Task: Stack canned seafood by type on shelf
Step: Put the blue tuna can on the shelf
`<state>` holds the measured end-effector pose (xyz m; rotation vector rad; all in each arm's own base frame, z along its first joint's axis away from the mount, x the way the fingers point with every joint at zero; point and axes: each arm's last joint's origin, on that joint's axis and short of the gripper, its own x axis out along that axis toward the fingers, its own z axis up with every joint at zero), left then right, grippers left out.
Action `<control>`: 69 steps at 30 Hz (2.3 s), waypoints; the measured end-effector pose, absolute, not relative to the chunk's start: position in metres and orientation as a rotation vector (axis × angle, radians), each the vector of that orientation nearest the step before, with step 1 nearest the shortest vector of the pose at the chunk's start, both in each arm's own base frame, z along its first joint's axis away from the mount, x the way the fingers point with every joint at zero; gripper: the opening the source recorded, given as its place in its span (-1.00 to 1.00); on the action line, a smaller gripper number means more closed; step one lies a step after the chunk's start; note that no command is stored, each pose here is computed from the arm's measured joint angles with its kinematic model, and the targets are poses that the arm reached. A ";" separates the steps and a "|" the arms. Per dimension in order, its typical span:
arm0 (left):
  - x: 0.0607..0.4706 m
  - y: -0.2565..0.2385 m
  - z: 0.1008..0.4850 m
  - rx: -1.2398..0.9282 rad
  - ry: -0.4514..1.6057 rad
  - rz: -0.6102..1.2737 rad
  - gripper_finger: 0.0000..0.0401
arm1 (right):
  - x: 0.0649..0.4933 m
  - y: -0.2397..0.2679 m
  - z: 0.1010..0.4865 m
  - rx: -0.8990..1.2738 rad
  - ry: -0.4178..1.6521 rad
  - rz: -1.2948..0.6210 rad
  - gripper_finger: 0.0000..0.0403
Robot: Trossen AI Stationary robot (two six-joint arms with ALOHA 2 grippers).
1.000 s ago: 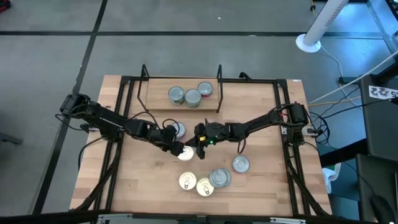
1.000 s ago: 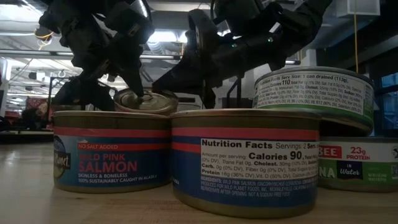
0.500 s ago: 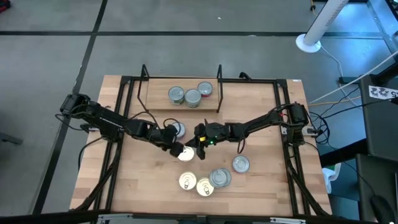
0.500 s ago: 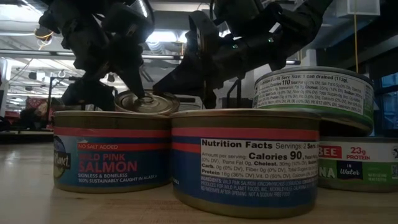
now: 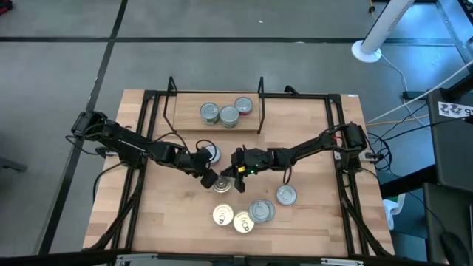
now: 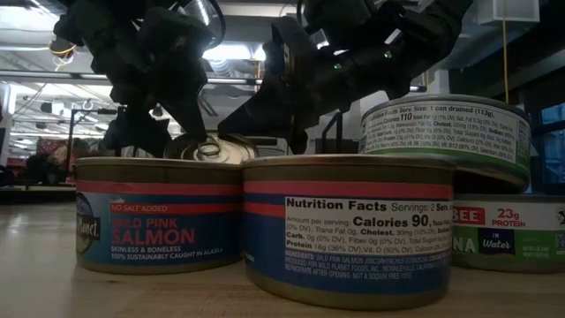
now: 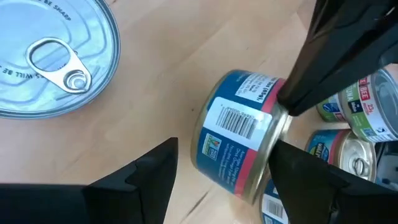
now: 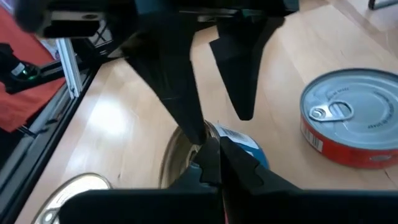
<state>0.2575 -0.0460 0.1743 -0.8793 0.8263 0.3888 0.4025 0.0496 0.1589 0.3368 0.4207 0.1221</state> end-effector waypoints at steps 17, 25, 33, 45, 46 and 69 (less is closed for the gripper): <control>0.258 -0.046 0.175 -0.677 0.854 0.272 0.20 | 0.403 0.056 0.161 0.288 0.398 0.155 -1.00; 0.258 -0.045 0.175 -0.763 0.845 0.314 0.20 | 0.401 0.055 0.164 0.317 0.406 0.148 -1.00; 0.259 -0.045 0.175 -1.073 0.797 0.455 0.20 | 0.395 0.053 0.175 0.309 0.433 0.091 -0.92; 0.259 -0.045 0.175 -1.081 0.796 0.461 0.20 | 0.391 0.032 0.163 0.462 0.572 0.002 -0.23; 0.259 -0.045 0.175 -1.081 0.796 0.461 0.20 | 0.391 0.029 0.162 0.491 0.586 -0.018 -0.14; 0.259 -0.045 0.175 -1.081 0.796 0.461 0.20 | 0.379 0.007 0.147 0.717 0.815 -0.038 -0.05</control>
